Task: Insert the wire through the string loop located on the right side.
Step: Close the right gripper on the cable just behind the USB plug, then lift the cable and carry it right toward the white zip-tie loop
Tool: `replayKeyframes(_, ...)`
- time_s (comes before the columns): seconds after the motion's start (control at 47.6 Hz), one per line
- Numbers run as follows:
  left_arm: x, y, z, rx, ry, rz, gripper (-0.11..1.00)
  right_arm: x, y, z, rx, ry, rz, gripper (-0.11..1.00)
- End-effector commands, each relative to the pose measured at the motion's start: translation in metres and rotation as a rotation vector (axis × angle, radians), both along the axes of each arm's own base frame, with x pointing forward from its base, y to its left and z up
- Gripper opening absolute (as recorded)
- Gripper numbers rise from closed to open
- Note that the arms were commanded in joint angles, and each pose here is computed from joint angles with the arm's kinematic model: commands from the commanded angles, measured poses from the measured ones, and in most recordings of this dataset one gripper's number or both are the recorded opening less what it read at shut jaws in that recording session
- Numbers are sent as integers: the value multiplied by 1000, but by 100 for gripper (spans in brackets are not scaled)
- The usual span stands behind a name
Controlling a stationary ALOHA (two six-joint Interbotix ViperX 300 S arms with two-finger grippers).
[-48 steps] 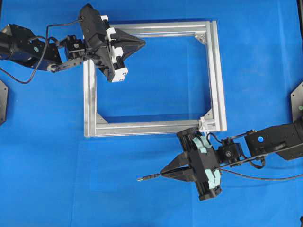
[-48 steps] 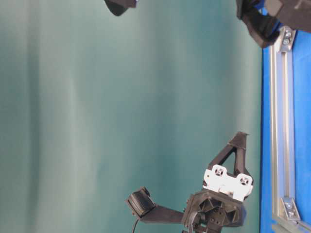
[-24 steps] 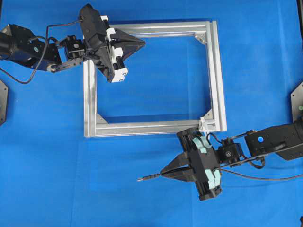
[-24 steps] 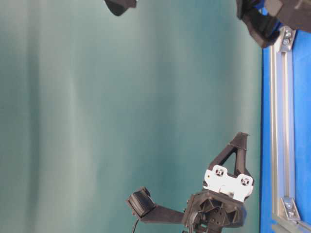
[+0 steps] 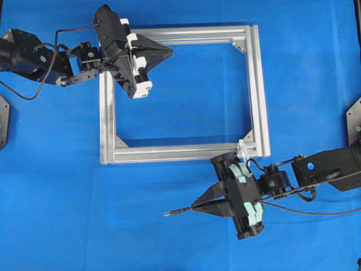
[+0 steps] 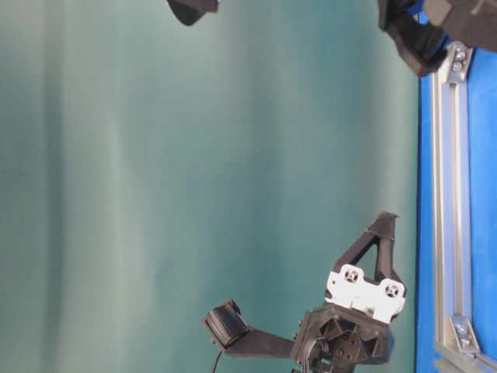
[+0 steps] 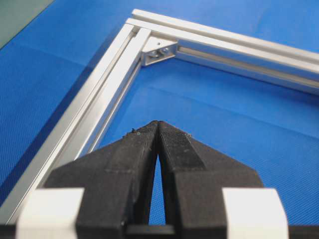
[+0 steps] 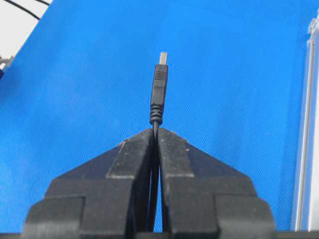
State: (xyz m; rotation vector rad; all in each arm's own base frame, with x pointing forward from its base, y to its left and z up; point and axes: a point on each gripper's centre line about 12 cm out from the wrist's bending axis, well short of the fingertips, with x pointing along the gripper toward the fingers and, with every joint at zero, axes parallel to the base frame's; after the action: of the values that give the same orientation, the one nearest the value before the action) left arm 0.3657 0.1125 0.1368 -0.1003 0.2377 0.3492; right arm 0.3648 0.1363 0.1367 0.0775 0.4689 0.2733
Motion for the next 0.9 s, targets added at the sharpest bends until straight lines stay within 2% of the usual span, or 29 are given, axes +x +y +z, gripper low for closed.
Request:
replayKeyframes(0.0,2,0,13,14,-37,-4,0,4,1,15,15,-43,-1,-3)
replayKeyframes(0.483,2,0,13,14,-37,-4,0,-4,-2,12,14,-26,-2,-3)
replayKeyframes(0.694,2,0,13,14,-37,-4,0,-34,-8,9,10,5,6,-3)
replayKeyframes(0.883,2,0,13,16,-37,-5,0,-78,-21,6,3,42,19,-3)
